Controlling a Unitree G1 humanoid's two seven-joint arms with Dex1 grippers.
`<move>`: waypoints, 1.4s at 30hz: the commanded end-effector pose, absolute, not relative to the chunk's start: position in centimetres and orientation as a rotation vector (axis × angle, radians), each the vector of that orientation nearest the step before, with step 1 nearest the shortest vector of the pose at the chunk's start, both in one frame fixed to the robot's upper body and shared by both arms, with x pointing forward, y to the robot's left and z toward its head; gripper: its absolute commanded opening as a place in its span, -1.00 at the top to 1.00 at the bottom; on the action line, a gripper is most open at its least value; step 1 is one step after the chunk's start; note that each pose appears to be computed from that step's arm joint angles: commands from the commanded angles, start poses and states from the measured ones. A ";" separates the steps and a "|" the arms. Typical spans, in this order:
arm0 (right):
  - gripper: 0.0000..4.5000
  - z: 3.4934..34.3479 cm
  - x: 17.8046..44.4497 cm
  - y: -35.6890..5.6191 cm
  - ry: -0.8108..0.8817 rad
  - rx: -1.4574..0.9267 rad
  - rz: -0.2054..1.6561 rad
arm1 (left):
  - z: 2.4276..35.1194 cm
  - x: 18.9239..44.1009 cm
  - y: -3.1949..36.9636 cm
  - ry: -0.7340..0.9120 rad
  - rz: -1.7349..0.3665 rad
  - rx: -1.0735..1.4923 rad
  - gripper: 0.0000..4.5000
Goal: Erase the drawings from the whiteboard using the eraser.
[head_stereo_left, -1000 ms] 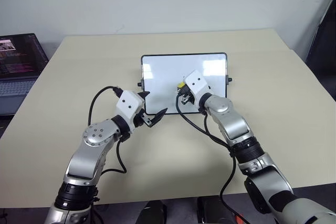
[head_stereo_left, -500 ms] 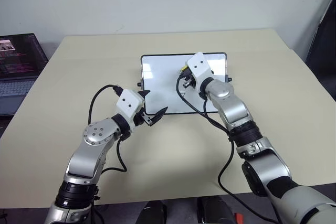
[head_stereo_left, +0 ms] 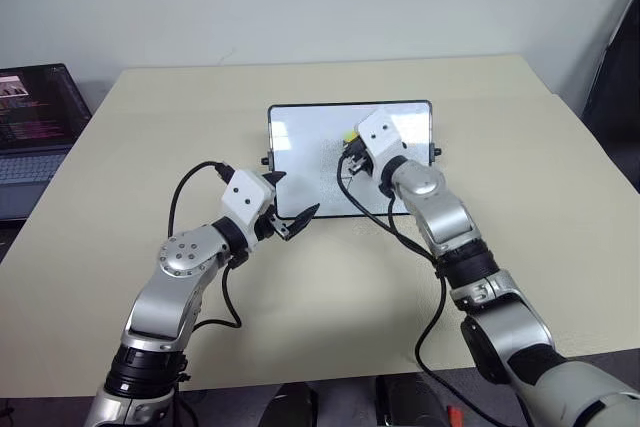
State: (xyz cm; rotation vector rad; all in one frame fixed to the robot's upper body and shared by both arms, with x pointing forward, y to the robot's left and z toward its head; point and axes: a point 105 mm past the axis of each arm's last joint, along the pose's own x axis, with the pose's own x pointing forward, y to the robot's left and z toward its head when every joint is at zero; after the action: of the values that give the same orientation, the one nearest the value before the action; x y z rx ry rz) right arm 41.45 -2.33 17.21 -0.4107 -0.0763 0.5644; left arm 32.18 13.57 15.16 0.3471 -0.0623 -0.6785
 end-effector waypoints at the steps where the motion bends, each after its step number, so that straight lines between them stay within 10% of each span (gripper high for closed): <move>1: 0.56 16.3 40.5 -1.9 -0.057 -0.441 0.592 | 16.6 32.1 13.5 -0.118 -0.680 0.369 -1.00; 42: 0.56 16.6 41.5 -3.2 -0.036 -0.500 0.532 | 16.4 32.3 13.5 -0.118 -0.677 0.361 -1.00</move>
State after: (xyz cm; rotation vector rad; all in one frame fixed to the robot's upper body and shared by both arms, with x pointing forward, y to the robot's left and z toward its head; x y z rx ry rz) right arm 40.86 -2.52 15.71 -0.5066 -0.0194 0.5802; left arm 32.39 13.63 15.15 0.3454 -0.0630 -0.6761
